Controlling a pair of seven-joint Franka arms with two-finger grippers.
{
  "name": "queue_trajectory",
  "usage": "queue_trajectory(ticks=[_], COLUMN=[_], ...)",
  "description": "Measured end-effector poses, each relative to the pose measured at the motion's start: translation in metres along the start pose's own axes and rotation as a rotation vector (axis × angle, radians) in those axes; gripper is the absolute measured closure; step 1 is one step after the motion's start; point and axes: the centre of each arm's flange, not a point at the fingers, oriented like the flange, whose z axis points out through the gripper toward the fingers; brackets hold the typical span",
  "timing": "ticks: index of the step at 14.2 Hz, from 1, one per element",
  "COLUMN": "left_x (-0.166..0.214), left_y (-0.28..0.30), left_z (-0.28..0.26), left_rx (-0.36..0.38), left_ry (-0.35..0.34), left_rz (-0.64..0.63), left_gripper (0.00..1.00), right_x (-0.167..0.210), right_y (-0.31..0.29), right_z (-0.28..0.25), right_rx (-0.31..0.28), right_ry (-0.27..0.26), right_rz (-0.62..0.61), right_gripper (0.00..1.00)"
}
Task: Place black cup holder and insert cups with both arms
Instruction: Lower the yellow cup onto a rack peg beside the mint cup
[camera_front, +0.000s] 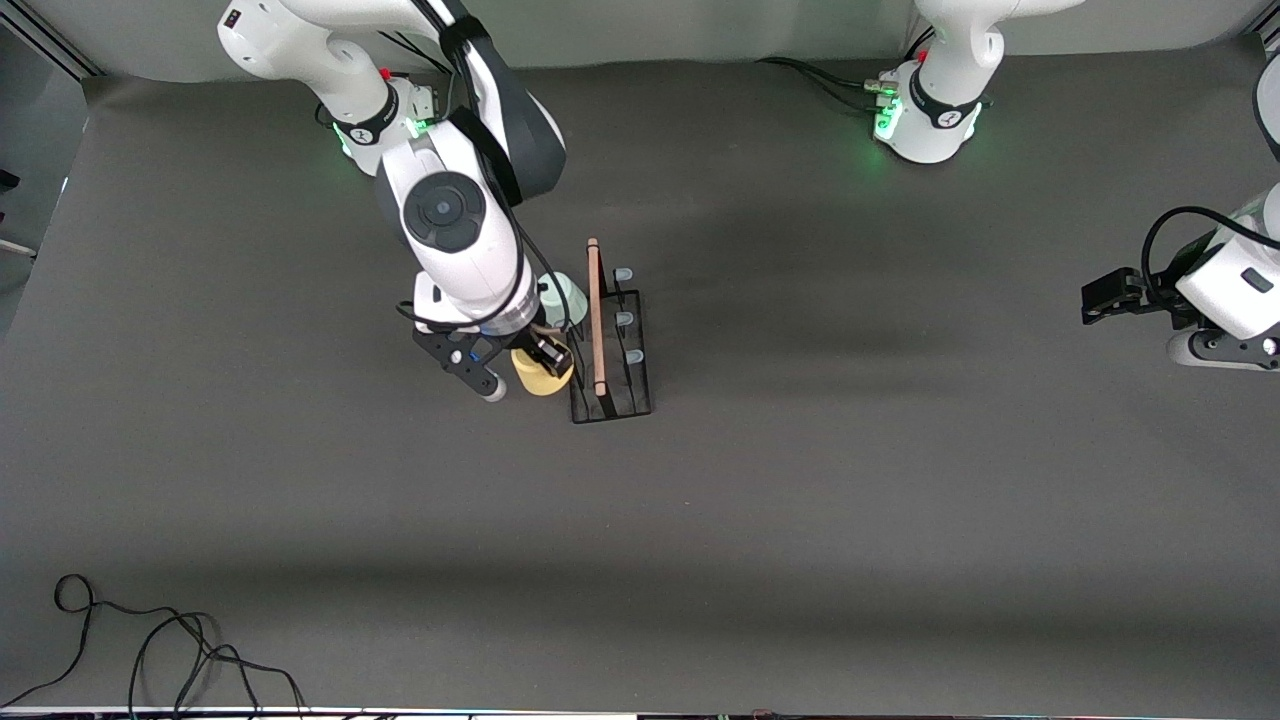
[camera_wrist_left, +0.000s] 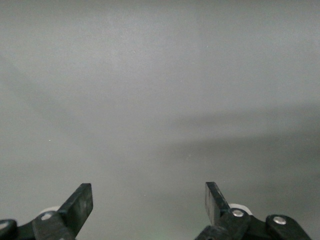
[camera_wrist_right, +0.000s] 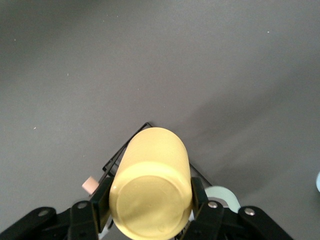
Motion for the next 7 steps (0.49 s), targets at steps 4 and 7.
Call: queue_trajectory(ticks=[4,7], left_x=[0.0,0.0], left_y=[0.0,0.0], left_z=[0.0,0.0], left_rx=[0.0,0.0], left_ry=[0.0,0.0], left_rz=[0.0,0.0], left_gripper=[0.0,0.0], right_x=[-0.004,-0.012], right_y=[0.0,-0.005], right_z=[0.032,0.047], right_rx=[0.013,0.017], right_ry=[0.006,-0.001], right_rz=[0.009,0.01], right_gripper=[0.34,0.34])
